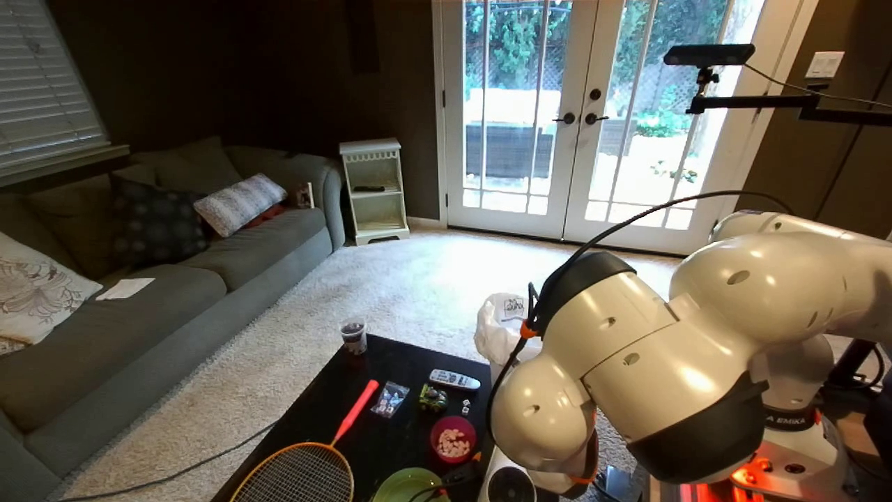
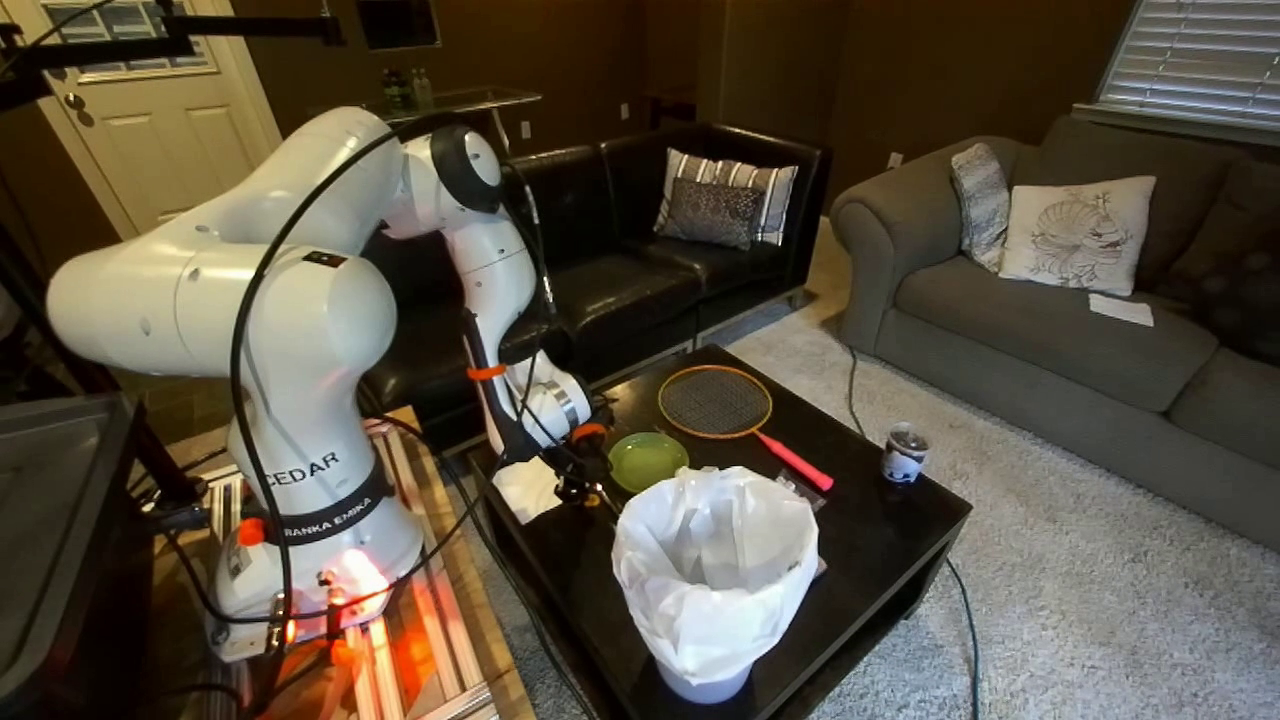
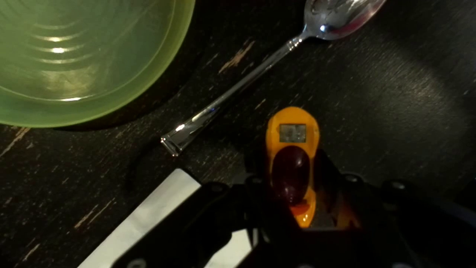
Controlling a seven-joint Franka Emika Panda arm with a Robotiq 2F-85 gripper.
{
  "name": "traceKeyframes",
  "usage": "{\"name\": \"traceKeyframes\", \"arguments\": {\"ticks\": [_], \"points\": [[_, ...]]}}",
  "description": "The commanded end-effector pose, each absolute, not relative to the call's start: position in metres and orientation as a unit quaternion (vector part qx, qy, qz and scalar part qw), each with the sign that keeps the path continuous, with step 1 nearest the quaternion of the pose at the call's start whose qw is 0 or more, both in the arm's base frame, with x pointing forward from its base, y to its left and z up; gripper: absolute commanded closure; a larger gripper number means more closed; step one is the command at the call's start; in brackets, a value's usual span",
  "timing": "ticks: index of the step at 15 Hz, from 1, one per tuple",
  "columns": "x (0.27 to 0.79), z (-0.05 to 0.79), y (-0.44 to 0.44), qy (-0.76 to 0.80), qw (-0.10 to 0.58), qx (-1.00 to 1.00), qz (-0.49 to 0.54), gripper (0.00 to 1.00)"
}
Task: Turn the small orange object around
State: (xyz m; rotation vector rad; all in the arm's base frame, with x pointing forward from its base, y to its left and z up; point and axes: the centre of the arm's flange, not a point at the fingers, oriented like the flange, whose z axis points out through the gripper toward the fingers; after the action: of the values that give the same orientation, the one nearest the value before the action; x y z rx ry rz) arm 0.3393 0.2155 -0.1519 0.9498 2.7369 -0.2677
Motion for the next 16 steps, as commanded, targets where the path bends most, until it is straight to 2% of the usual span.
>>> {"name": "traceKeyframes", "arguments": {"ticks": [1, 8, 15, 16], "points": [[0.337, -0.160, 0.216, 0.949, 0.122, 0.272, -0.100, 0.92], [0.341, -0.169, 0.218, 0.948, 0.113, 0.283, -0.090, 0.92], [0.343, -0.167, 0.216, 0.931, 0.075, 0.341, -0.106, 0.92], [0.340, -0.171, 0.216, 0.929, 0.073, 0.344, -0.117, 0.56]]}}
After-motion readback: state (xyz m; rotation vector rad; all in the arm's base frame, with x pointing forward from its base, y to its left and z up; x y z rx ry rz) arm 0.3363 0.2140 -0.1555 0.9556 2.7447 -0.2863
